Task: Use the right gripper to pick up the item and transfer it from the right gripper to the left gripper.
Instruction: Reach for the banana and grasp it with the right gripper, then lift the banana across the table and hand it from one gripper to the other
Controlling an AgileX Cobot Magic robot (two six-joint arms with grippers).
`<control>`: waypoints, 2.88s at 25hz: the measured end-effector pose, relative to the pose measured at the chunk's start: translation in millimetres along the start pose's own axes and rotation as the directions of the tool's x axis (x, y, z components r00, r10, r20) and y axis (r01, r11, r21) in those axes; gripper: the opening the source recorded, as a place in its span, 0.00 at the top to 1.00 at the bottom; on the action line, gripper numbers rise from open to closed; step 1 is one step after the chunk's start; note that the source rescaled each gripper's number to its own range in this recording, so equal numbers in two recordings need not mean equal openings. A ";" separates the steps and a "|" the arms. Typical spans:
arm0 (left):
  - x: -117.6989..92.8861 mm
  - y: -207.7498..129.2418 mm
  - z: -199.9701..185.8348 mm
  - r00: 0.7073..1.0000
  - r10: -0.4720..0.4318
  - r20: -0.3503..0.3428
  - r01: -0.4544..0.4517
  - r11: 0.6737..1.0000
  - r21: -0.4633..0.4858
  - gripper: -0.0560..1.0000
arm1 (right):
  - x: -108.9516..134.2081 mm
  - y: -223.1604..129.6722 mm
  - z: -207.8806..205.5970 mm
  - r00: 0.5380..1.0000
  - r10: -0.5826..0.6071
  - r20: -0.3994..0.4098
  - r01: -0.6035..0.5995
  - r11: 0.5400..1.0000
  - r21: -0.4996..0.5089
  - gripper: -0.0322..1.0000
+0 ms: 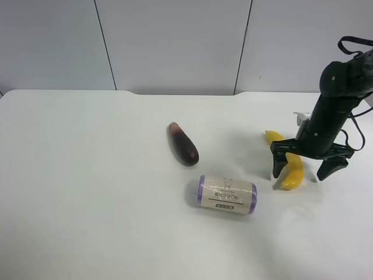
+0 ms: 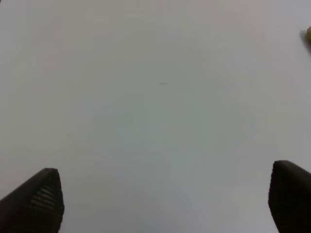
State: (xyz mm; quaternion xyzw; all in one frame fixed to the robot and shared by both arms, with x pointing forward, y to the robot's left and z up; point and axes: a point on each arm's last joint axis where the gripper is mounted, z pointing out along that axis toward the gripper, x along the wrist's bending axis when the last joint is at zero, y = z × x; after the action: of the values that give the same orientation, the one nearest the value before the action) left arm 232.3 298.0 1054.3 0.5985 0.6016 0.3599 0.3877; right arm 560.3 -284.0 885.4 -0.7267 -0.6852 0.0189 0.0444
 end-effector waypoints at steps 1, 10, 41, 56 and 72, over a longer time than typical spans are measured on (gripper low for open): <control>0.0 0.0 0.0 1.000 0.000 0.000 0.000 1.000 0.000 0.24 | -0.1 0.0 2.2 1.000 0.000 0.001 0.000 1.000 0.008 0.08; 0.0 0.0 0.0 1.000 0.000 0.000 0.000 1.000 0.000 0.24 | -0.1 0.1 3.0 1.000 0.000 0.001 0.000 1.000 0.010 0.51; 0.0 0.0 0.0 1.000 0.000 0.000 0.000 1.000 0.000 0.24 | 45.6 -33.8 -90.2 0.972 -0.236 0.008 0.232 0.948 -0.215 0.97; 0.0 0.0 0.0 1.000 0.000 0.000 0.000 1.000 0.000 0.24 | 142.6 -74.3 -128.1 0.740 -0.668 0.079 0.658 0.693 -0.295 0.97; -19.5 26.0 25.4 0.949 0.170 0.266 -0.217 0.963 0.160 0.17 | 206.1 -109.8 -142.9 0.506 -0.858 0.086 0.844 0.472 -0.255 0.97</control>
State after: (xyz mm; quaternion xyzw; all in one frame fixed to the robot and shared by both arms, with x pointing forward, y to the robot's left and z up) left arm 266.2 278.4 1067.2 0.7292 0.5174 0.2600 0.3647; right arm 476.1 -77.6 1044.4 -0.2892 -0.9496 -0.1166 -0.0309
